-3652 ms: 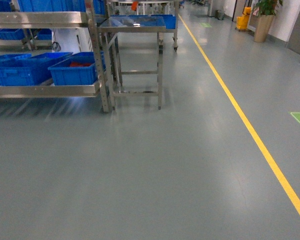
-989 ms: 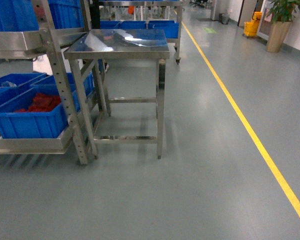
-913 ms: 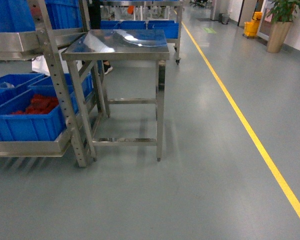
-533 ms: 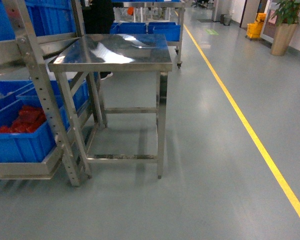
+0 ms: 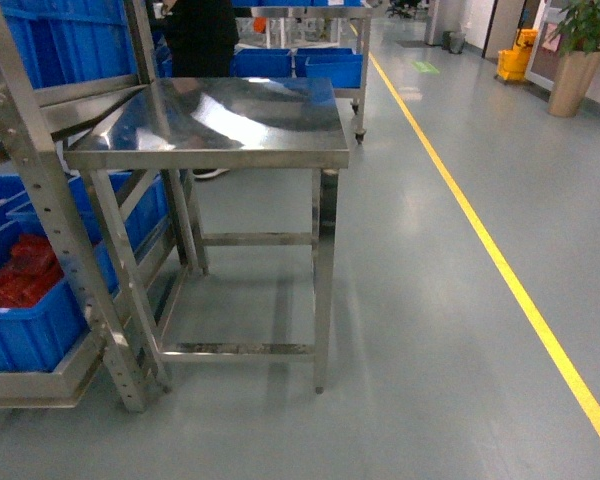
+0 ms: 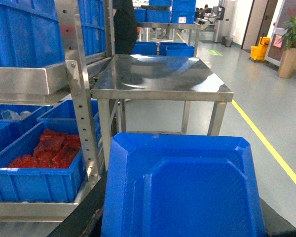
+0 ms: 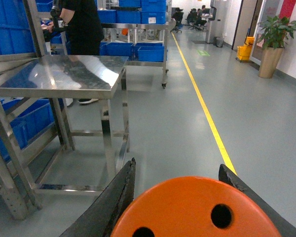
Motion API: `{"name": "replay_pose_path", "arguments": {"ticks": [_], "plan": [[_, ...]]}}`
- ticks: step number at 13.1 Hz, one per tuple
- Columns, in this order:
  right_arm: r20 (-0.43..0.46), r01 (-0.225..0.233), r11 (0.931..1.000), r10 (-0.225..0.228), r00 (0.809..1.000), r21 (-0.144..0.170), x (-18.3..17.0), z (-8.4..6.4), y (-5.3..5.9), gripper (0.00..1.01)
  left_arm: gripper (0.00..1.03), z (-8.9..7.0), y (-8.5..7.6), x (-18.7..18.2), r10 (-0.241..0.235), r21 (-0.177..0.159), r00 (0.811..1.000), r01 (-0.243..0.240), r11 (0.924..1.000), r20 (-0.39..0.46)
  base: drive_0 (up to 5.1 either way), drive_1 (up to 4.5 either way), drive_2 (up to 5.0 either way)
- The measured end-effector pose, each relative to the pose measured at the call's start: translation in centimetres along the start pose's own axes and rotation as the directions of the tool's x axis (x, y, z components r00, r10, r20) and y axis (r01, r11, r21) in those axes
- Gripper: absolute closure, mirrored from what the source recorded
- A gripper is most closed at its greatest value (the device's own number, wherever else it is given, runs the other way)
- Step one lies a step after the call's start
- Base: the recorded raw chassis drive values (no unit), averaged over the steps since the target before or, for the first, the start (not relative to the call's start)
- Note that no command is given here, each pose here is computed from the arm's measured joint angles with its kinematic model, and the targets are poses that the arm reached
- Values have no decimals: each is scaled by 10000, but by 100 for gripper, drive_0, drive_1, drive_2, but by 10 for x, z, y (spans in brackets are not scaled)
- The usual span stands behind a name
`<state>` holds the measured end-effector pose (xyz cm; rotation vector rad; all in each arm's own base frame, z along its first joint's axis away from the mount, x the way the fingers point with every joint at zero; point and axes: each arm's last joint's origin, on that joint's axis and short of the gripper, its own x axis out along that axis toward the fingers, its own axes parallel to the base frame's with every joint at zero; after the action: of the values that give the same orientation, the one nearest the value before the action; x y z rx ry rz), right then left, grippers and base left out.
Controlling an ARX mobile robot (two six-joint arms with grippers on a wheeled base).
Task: Sort blue parts and orange caps into right shelf containers
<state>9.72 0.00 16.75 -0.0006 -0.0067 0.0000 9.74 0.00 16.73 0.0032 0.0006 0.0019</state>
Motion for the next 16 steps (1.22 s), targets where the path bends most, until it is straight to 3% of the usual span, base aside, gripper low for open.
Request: {"name": "replay_pose_path", "arguments": {"ticks": [10,12,16], "plan": [[-57,0,10000,0,10000,0,0,-1,0,58,59,0,0,0,-15,0,10000,15,10000,-38,-4,419,-428],[-50,0,10000,0,10000,0,0,0,0,58,59,0,0,0,-19,0,10000,19,10000,8,0,0,0],[-50,8,10000,-8,10000,0,0,0,0,58,59,0,0,0,-23,0,10000,23,10000,-23,-488,248,248]]}}
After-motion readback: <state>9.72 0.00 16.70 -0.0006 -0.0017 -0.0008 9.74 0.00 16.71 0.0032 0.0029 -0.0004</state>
